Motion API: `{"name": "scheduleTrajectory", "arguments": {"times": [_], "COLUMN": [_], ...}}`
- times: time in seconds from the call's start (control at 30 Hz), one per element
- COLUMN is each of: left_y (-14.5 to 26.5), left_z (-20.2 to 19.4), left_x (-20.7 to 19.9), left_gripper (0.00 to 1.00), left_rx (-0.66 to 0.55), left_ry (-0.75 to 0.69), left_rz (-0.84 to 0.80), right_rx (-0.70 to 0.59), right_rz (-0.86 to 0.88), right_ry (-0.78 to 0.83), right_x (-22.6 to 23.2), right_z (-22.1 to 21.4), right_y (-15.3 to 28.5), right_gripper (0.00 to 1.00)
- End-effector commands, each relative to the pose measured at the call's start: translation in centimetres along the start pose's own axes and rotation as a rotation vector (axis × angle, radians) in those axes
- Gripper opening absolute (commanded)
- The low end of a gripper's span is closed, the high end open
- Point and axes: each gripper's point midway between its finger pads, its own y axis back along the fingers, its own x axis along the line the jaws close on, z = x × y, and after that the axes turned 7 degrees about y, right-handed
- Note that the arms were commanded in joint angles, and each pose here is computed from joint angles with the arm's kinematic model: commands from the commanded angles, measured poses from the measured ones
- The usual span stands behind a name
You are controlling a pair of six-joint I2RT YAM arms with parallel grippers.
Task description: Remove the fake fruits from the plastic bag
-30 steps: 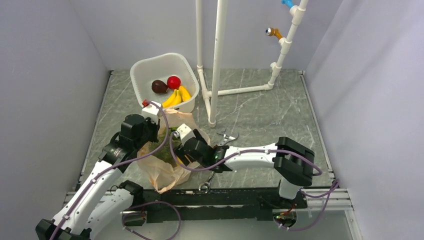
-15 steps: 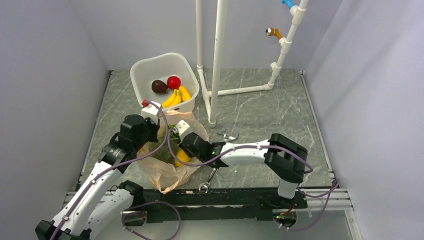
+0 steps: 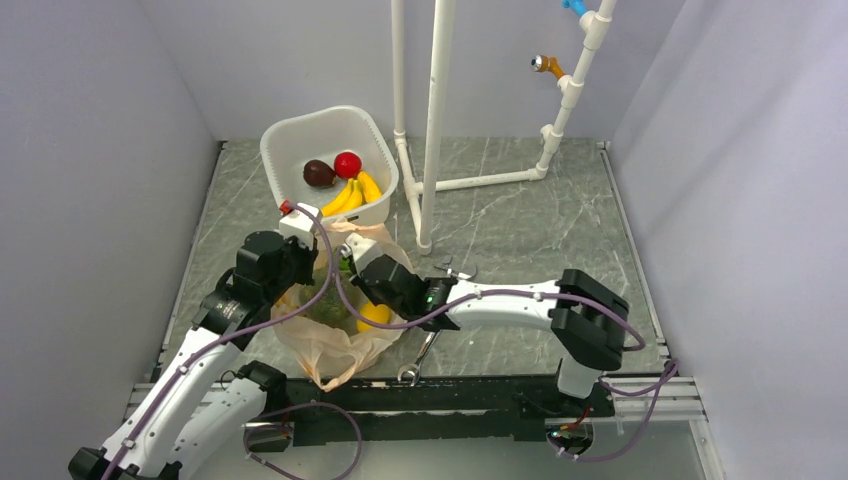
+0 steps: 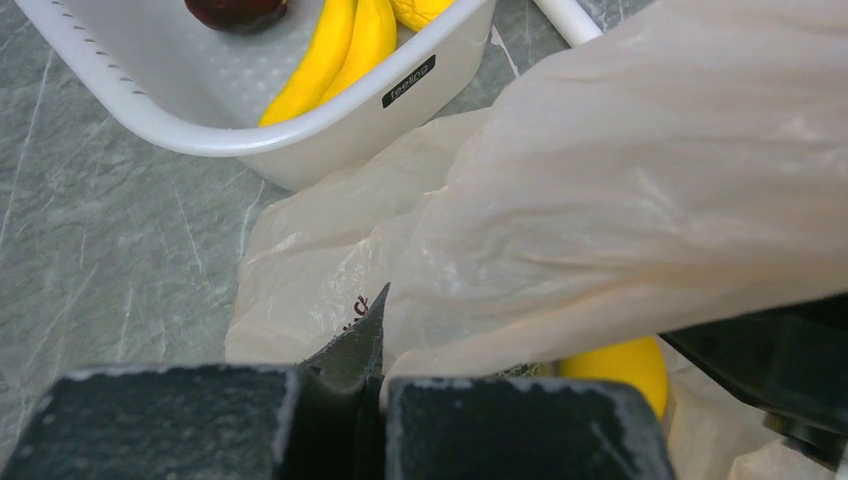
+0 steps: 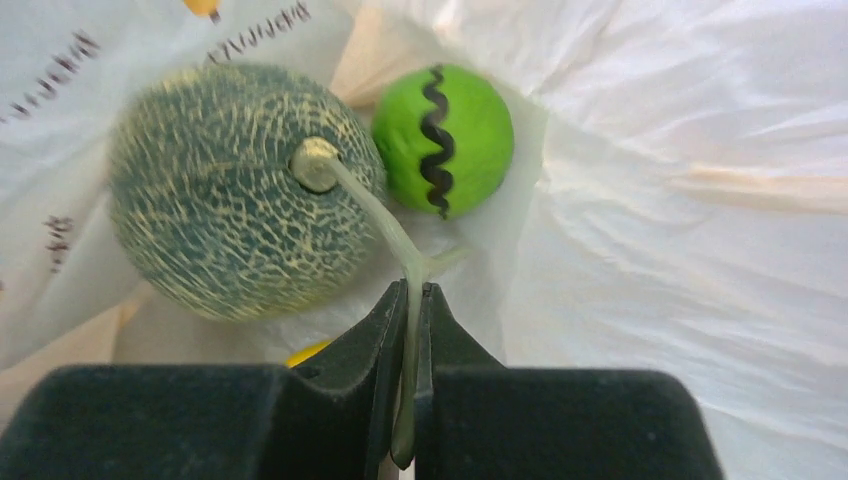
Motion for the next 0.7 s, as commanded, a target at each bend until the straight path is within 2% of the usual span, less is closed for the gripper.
{"name": "scheduleTrajectory", "arguments": {"times": [0.0,0.43,0.67], "left_y": [0.4,-0.1,0.1], "left_z": [1.8,1.1,0.9], "left_x": [0.0,1.8,3.1], "left_gripper": [0.0,0.0,0.0], "left_rx": [-0.058,-0.01,-0.002], "left_ry": [-0.001,0.016,0.035], "left_rz": [-0.001,0.11,0.193], "right_rx": [-0.17,-0.33,-0.35], "right_rz": [-0.005,0.07,0.087], "right_ry": [-0.055,-0.121,-0.154], "right_x": [-1.0,-0.2,-0.6], "right_z": [7.2,12.5,13.5], "right_y": [2.8,8.1,10.7], "right_gripper": [0.0,0.0,0.0]}}
